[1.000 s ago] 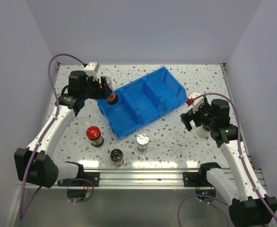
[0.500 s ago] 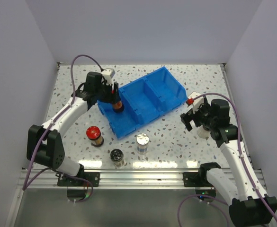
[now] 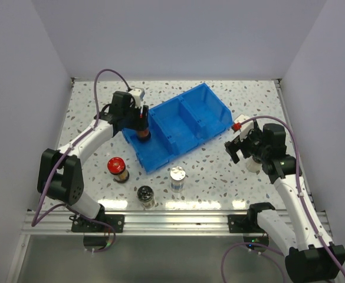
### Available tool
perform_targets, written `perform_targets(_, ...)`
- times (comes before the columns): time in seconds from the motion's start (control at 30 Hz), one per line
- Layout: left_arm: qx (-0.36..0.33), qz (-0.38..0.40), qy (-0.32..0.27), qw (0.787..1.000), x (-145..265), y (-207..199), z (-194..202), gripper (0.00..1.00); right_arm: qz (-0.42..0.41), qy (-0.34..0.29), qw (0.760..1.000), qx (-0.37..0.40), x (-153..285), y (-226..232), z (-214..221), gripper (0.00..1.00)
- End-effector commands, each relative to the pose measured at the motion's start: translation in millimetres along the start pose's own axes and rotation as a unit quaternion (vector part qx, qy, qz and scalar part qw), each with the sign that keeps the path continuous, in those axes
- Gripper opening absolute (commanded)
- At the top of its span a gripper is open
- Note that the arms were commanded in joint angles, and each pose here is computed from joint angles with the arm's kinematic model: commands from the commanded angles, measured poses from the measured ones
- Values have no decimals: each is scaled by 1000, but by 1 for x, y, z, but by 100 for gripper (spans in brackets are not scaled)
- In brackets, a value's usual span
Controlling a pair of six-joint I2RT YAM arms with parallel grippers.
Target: Organize the condiment bottles
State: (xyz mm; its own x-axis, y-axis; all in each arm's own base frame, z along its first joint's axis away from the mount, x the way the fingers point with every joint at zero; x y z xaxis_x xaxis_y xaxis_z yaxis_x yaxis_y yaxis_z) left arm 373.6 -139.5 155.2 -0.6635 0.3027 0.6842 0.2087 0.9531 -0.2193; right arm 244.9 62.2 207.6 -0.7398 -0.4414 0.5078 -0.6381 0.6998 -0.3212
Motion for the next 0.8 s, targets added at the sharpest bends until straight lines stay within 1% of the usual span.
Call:
perform_targets(0.0, -18, 32, -94, 995, 11, -17, -43, 62, 5, -9, 1000, 11, -1, -4, -6, 99)
perform_targets(0.03, -16, 35, -95, 995, 12, -18, -43, 64, 5, -10, 1000, 11, 0, -4, -6, 99)
perform_targets(0.23, -17, 44, -109, 993, 21, -20, -46, 66, 6, -7, 1000, 11, -1, -4, -5, 99)
perform_targets(0.27, -18, 46, -110, 993, 23, -22, -46, 70, 7, -8, 1000, 11, -1, -5, -5, 99)
perform_targets(0.47, -19, 61, -116, 991, 29, -27, -49, 74, 8, -5, 1000, 11, -2, -5, -4, 99)
perform_targets(0.57, -22, 60, -116, 991, 31, -27, -49, 82, 9, -3, 1000, 11, -1, -5, -3, 99)
perform_targets(0.6, -23, 61, -116, 991, 32, -27, -49, 89, 9, -3, 1000, 11, -1, -5, -2, 99)
perform_targets(0.63, -23, 60, -116, 991, 32, -26, -49, 100, 9, -3, 1000, 11, -1, -5, -2, 99)
perform_targets(0.77, -24, 59, -123, 990, 37, -27, -51, 100, 9, -4, 1000, 12, -1, -5, -3, 99)
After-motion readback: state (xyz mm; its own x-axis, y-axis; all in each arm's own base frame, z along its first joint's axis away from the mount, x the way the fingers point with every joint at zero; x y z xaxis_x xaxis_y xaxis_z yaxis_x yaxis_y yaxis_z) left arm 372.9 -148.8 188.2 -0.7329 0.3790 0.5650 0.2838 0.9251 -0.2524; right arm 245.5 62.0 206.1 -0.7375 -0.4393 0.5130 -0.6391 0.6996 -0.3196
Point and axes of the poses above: each gripper's point midway between its finger pads, its own x axis back along the fingers, its own y axis along the line the jaws close on, z = x × y, the point moved 3 cm from there along x, back along the fingers, and after that the axes turned 7 degrees about x, right-handed, at the moved point
